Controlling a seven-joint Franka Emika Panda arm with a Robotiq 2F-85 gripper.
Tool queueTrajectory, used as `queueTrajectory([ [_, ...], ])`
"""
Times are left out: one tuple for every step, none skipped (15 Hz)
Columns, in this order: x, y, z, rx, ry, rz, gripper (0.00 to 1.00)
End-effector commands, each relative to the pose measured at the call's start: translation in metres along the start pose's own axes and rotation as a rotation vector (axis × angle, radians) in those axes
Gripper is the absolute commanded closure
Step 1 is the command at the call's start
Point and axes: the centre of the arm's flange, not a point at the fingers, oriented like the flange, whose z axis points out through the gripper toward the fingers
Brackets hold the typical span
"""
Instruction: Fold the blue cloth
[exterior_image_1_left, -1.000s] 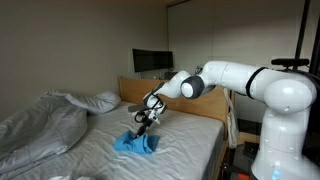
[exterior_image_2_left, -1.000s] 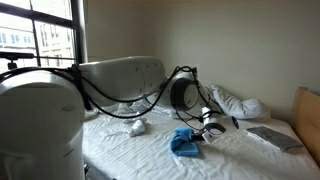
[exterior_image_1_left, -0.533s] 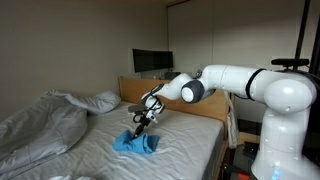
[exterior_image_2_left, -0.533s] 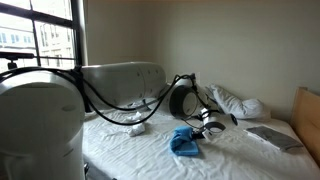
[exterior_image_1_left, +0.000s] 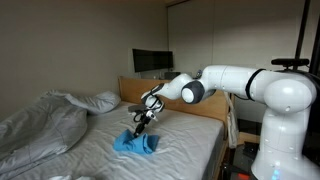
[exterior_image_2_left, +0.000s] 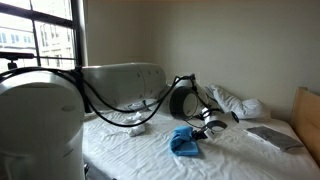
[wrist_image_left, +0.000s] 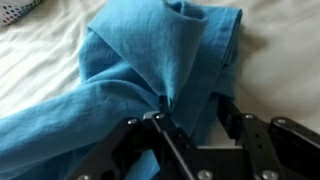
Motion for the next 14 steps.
queueTrajectory([
  [0.006,0.000,-0.020,0.059,0.019,0.028,0.16],
  [0.008,-0.001,-0.023,0.073,0.025,0.032,0.09],
  [0.011,-0.002,-0.026,0.086,0.025,0.034,0.03],
  [0.013,-0.002,-0.029,0.097,0.025,0.035,0.00],
  [0.013,0.000,-0.031,0.104,0.027,0.033,0.00],
  [0.012,0.003,-0.033,0.112,0.031,0.026,0.00],
  [0.010,0.009,-0.034,0.120,0.033,0.016,0.00],
  [0.007,0.015,-0.037,0.126,0.035,0.007,0.00],
  [0.003,0.023,-0.042,0.134,0.036,0.000,0.00],
  [-0.001,0.028,-0.045,0.139,0.040,-0.002,0.00],
  [-0.007,0.037,-0.050,0.150,0.040,0.000,0.00],
  [-0.014,0.045,-0.054,0.161,0.043,-0.004,0.00],
  [-0.019,0.050,-0.057,0.179,0.046,-0.003,0.00],
  [-0.024,0.057,-0.059,0.195,0.050,-0.002,0.00],
])
